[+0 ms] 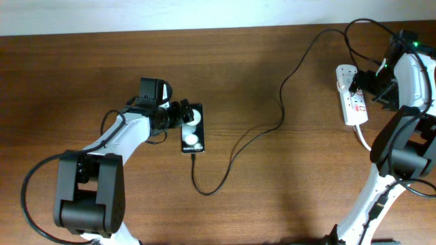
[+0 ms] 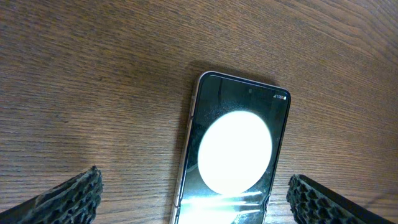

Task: Plug charger to phone and switch on socket
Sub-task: 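Press the orange switch beside the charger plug with the right gripper, then open the left gripper and release the phone on the table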

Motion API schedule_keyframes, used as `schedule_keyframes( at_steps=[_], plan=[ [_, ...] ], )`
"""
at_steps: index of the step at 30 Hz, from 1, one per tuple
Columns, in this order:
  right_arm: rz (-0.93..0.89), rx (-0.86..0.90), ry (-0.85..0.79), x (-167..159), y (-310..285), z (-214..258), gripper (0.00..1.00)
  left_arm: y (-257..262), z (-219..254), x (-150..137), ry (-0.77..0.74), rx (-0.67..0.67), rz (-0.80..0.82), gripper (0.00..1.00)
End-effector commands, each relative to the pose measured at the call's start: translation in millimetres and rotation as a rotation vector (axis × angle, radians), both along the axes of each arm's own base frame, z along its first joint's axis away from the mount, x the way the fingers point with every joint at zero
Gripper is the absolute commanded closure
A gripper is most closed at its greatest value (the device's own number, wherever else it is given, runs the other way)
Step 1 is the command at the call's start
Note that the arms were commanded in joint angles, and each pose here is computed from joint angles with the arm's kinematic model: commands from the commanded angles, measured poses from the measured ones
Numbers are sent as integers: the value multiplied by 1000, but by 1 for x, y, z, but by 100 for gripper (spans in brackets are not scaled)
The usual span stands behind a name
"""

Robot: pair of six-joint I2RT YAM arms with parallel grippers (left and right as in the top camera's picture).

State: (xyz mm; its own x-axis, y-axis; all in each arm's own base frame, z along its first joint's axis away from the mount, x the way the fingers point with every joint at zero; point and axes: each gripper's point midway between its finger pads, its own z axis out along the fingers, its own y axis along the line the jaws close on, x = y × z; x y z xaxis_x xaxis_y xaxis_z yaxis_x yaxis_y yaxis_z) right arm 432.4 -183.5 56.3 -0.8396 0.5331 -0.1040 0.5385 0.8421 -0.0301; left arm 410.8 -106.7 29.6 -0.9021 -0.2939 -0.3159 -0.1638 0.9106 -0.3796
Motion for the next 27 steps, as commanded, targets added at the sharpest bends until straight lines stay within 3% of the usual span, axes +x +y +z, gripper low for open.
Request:
schedule_keyframes(
  at_steps=[1,19,27],
  plan=[
    [-3,-18,-2,0,-5,3,1,0,3,4,-10,-2,10,1],
    [-3,-18,-2,0,-5,3,2,-2,5,4,-14,-2,5,1],
    [-3,-18,-2,0,-5,3,1,-72,39,-15,-94,-25,-164,1]
  ],
)
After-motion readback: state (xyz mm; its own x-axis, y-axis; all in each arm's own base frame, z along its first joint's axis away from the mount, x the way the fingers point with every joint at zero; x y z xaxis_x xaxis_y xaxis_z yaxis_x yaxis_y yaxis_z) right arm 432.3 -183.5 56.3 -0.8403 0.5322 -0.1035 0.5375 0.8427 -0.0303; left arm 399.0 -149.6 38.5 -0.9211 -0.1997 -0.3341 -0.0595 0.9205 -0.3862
